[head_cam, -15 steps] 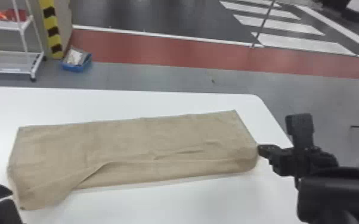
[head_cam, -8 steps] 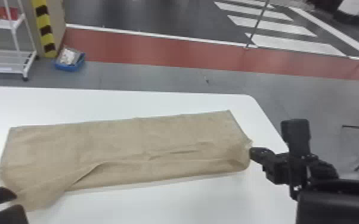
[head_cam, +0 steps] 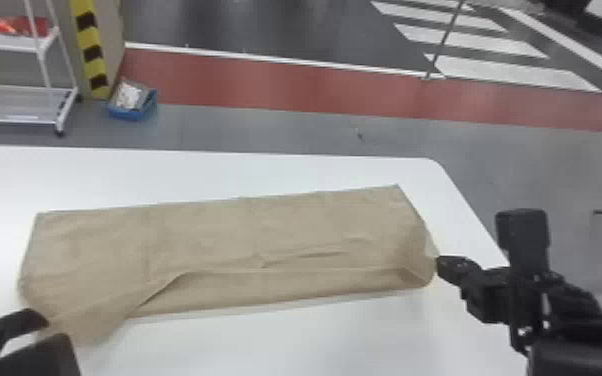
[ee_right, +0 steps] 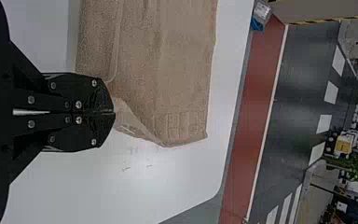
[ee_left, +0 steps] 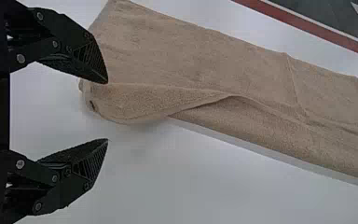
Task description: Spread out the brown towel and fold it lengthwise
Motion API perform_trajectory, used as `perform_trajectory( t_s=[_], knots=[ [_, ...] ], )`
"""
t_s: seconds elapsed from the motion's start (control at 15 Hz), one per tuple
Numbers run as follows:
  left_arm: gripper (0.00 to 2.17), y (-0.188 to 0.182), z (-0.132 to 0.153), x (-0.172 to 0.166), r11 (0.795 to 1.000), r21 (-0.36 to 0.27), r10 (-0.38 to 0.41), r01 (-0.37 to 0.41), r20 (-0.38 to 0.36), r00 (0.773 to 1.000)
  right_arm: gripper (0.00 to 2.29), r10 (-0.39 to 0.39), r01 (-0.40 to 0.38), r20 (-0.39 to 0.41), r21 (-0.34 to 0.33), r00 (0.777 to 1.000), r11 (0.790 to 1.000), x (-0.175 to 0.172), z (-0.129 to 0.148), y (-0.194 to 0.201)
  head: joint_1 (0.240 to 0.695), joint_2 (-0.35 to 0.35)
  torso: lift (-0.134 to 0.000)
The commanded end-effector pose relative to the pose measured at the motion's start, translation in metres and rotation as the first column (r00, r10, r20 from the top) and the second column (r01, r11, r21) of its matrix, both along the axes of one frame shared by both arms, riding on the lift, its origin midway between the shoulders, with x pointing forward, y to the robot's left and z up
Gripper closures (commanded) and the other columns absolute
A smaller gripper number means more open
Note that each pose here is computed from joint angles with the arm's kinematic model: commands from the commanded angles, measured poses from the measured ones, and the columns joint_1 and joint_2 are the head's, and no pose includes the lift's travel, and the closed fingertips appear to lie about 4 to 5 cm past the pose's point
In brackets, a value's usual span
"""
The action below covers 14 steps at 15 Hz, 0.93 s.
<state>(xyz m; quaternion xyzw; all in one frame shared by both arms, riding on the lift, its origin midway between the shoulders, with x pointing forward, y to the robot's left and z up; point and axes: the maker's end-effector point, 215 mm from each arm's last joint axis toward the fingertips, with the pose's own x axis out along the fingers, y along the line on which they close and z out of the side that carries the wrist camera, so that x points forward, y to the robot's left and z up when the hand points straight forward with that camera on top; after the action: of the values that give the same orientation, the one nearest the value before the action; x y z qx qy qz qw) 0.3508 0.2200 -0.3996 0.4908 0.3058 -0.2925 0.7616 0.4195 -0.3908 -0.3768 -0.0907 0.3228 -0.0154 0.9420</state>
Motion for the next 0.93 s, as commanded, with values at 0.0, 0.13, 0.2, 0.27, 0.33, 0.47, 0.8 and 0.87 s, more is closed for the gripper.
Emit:
perform_trajectory(
  t_s=[0.0, 0.13, 0.2, 0.27, 0.33, 0.47, 0.8, 0.87],
  knots=[
    [0.52, -0.0002, -0.0008, 0.0005, 1.000, 0.003, 0.001, -0.001, 0.006, 1.000, 1.35, -0.002, 0.002, 0.000, 0.004, 1.000, 1.000, 0.0000, -0.0009, -0.0007, 0.695, -0.250, -0.124],
    [0.58, -0.0031, 0.0001, 0.0001, 1.000, 0.022, -0.008, 0.008, 0.020, 1.000, 1.35, -0.002, 0.002, 0.000, 0.004, 1.000, 1.000, 0.0004, -0.0010, -0.0008, 0.695, -0.248, -0.124],
    [0.64, -0.0040, 0.0007, 0.0005, 1.000, 0.024, -0.012, 0.012, 0.022, 1.000, 1.35, -0.001, 0.001, 0.000, 0.005, 1.000, 1.000, 0.0005, -0.0010, -0.0004, 0.695, -0.248, -0.124],
    [0.64, -0.0050, 0.0008, 0.0004, 1.000, 0.022, -0.015, 0.014, 0.022, 1.000, 1.35, -0.003, 0.003, 0.000, 0.005, 1.000, 1.000, 0.0003, -0.0009, -0.0012, 0.695, -0.251, -0.124],
    [0.64, -0.0043, 0.0009, 0.0005, 1.000, 0.026, -0.015, 0.015, 0.022, 1.000, 1.35, -0.007, 0.007, 0.000, 0.006, 1.000, 1.000, -0.0001, -0.0007, -0.0028, 0.695, -0.253, -0.124],
    [0.72, -0.0044, 0.0016, 0.0012, 1.000, 0.027, -0.014, 0.013, 0.027, 1.000, 1.35, -0.011, 0.011, -0.002, 0.005, 1.000, 1.000, -0.0002, -0.0021, -0.0052, 0.695, -0.258, -0.124],
    [1.50, -0.0031, 0.0020, 0.0041, 0.999, 0.040, -0.018, 0.016, 0.044, 0.999, 1.35, -0.015, 0.015, -0.001, 0.005, 1.000, 1.000, 0.0000, -0.0013, -0.0069, 0.695, -0.264, -0.124],
    [1.50, -0.0019, 0.0005, 0.0044, 0.999, 0.044, -0.017, 0.015, 0.041, 0.999, 1.35, -0.018, 0.018, 0.000, 0.004, 1.000, 1.000, -0.0003, -0.0003, -0.0084, 0.695, -0.263, -0.124]
  ],
)
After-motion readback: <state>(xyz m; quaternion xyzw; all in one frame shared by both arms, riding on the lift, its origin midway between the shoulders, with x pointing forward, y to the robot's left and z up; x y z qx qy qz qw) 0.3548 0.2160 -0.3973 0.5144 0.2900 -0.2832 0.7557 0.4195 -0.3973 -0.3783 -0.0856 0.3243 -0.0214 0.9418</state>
